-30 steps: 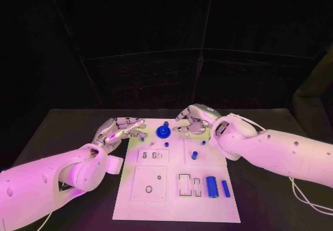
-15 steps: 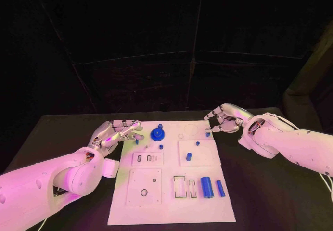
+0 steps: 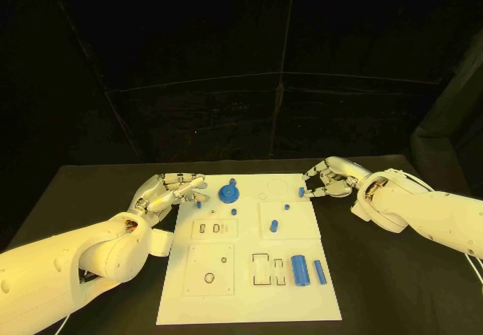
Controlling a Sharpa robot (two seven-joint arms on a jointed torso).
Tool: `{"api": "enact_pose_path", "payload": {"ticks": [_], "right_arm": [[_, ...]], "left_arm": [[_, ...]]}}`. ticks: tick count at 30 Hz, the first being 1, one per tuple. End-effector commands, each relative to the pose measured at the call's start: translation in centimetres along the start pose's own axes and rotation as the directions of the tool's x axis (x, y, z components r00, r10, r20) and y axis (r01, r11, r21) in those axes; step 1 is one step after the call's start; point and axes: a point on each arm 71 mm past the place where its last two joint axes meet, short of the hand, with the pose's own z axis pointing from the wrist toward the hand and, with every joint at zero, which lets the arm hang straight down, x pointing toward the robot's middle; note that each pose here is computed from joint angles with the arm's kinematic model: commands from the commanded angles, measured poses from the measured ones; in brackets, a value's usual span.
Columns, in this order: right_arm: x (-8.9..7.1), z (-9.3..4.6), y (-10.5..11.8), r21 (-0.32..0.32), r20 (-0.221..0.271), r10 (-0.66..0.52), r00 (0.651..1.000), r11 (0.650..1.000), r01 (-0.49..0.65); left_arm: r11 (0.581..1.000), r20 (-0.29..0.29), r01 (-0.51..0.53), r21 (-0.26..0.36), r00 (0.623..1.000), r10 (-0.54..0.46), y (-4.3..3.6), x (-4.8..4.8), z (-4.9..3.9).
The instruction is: Assemble the parts on the task board
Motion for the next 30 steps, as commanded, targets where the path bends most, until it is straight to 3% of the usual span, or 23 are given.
{"api": "enact_pose_path", "payload": {"ticks": [1, 11, 30], "right_arm": [[0.4, 0.0, 0.0, -0.018, -0.022, 0.021, 1.0, 1.0, -0.022], [1.5, 0.2, -0.4, -0.007, -0.038, 0.033, 0.999, 0.999, -0.033], [2.3, 1.0, -0.3, 0.002, -0.059, 0.038, 0.998, 0.999, -0.038]], "left_arm": [[1.0, -0.012, 0.006, 0.01, 1.0, -0.006, -0.08, 0.13, 0.05], [1.0, -0.011, 0.005, 0.008, 1.0, -0.005, 0.04, 0.08, 0.08], [1.0, -0.01, 0.005, 0.003, 1.0, -0.005, 0.15, 0.01, 0.08]]}}
